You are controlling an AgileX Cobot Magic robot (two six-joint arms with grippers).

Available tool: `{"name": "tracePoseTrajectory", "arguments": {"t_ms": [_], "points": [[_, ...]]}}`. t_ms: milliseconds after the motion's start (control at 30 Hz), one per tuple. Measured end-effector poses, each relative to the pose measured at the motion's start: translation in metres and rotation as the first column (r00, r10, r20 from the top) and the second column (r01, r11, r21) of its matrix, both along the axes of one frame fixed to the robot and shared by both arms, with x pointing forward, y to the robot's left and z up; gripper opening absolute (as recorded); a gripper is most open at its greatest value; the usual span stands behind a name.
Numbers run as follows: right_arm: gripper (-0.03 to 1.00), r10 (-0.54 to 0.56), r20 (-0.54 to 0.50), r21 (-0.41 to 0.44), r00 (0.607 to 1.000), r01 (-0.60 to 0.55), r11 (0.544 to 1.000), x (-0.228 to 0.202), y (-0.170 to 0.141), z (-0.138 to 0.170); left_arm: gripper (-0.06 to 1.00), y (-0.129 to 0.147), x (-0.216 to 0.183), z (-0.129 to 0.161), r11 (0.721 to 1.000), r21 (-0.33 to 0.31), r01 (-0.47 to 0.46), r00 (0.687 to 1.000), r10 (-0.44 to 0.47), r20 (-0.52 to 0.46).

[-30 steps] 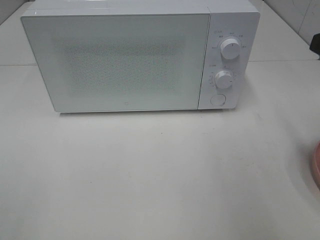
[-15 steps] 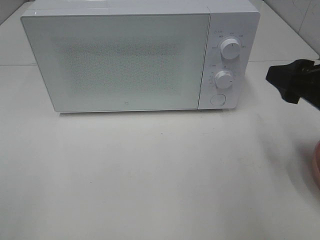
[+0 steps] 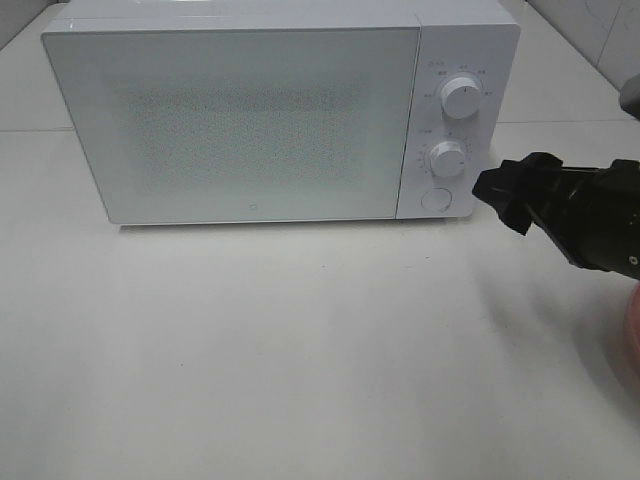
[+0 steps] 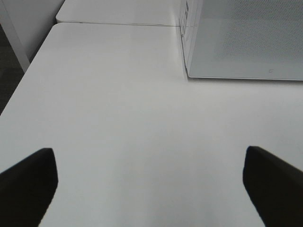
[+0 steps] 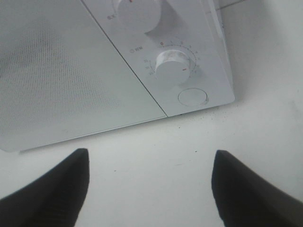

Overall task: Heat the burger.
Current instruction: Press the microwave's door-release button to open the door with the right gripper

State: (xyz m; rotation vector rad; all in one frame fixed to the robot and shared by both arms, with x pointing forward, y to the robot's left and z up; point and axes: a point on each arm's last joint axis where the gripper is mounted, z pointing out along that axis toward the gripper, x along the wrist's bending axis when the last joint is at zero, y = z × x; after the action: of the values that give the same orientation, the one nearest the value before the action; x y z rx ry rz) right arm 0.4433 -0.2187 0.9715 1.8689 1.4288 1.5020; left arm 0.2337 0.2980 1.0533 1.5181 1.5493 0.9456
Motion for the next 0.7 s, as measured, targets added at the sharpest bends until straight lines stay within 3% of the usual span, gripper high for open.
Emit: {"name": "tracePoseTrajectory", "arguments": {"t_ms": [33, 67, 167, 233, 267, 333, 433, 500, 533, 600, 700], "points": [[0.64, -0.017, -0.014, 0.035, 1.0, 0.018, 0.999, 0.001, 0.0, -0.001, 0.99, 0.0, 0.0, 0.0, 1.0, 0.0, 0.0, 1.0, 0.0, 0.0], [0.6, -0.062, -0.056, 0.134, 0.996, 0.069, 0.989, 0.003, 0.001, -0.004, 0.99, 0.0, 0.0, 0.0, 1.0, 0.0, 0.0, 1.0, 0.0, 0.0], [0.57, -0.086, -0.08, 0.187, 0.993, 0.1, 0.977, 0.004, 0.001, -0.006, 0.99, 0.0, 0.0, 0.0, 1.0, 0.0, 0.0, 1.0, 0.0, 0.0], [0.46, -0.154, -0.167, 0.368, 0.974, 0.206, 0.907, 0.008, 0.002, -0.012, 0.99, 0.0, 0.0, 0.0, 1.0, 0.0, 0.0, 1.0, 0.0, 0.0], [0.46, -0.154, -0.167, 0.368, 0.974, 0.206, 0.907, 0.008, 0.002, -0.012, 0.99, 0.0, 0.0, 0.0, 1.0, 0.0, 0.0, 1.0, 0.0, 0.0], [0.29, -0.186, -0.231, 0.471, 0.955, 0.277, 0.838, 0.012, 0.003, -0.018, 0.99, 0.0, 0.0, 0.0, 1.0, 0.0, 0.0, 1.0, 0.0, 0.0], [0.25, -0.195, -0.254, 0.5, 0.947, 0.301, 0.812, 0.013, 0.003, -0.02, 0.99, 0.0, 0.0, 0.0, 1.0, 0.0, 0.0, 1.0, 0.0, 0.0], [0.13, -0.217, -0.335, 0.577, 0.917, 0.382, 0.722, 0.017, 0.005, -0.03, 0.99, 0.0, 0.0, 0.0, 1.0, 0.0, 0.0, 1.0, 0.0, 0.0], [0.13, -0.217, -0.335, 0.577, 0.917, 0.382, 0.722, 0.017, 0.005, -0.03, 0.99, 0.0, 0.0, 0.0, 1.0, 0.0, 0.0, 1.0, 0.0, 0.0], [0.04, -0.226, -0.367, 0.611, 0.902, 0.418, 0.673, 0.019, 0.005, -0.035, 0.99, 0.0, 0.0, 0.0, 1.0, 0.0, 0.0, 1.0, 0.0, 0.0], [0.02, -0.231, -0.373, 0.618, 0.899, 0.426, 0.66, 0.02, 0.005, -0.037, 0.99, 0.0, 0.0, 0.0, 1.0, 0.0, 0.0, 1.0, 0.0, 0.0]]}}
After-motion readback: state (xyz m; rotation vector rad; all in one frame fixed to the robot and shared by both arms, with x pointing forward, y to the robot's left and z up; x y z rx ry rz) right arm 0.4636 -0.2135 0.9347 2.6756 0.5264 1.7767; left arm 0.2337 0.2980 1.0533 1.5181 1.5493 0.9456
